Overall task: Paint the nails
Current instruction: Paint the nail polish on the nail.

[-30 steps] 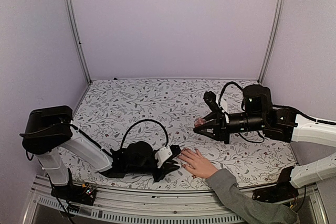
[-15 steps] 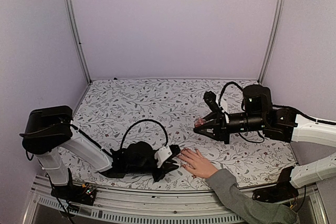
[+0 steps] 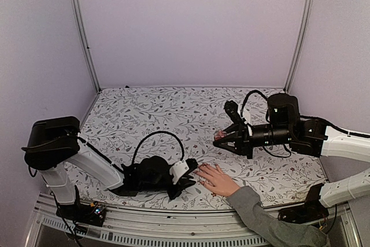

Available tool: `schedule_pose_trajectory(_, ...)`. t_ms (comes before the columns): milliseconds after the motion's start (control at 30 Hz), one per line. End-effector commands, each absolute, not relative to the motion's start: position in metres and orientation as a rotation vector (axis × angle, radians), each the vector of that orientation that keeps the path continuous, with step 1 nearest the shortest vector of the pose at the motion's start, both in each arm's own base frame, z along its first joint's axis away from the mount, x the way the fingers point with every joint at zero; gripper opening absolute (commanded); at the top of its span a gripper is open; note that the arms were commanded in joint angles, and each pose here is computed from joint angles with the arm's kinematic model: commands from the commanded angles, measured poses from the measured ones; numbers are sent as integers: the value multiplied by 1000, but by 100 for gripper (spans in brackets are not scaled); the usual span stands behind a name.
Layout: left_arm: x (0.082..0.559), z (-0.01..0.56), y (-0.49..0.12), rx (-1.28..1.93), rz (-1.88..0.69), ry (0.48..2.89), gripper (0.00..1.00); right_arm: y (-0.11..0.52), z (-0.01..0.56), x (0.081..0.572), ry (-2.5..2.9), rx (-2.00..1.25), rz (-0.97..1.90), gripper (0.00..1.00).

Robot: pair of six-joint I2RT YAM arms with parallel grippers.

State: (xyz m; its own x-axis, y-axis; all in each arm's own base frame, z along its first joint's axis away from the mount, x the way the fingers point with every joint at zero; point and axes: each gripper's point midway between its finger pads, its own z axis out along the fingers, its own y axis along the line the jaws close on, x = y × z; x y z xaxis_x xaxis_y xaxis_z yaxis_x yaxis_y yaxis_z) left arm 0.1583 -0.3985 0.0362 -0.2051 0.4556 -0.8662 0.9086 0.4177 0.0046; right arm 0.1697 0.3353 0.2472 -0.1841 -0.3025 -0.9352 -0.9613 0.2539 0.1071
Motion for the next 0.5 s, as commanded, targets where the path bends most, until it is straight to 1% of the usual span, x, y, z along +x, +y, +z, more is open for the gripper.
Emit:
schedule_pose_trajectory(0, 170, 47, -398, 1122, -666, 1814, 0, 334, 258, 173, 1631, -1159, 954, 0)
schedule_pose_trajectory(467, 174, 55, -393, 1086, -688, 1806, 0, 334, 257, 173, 1635, -1160, 952, 0)
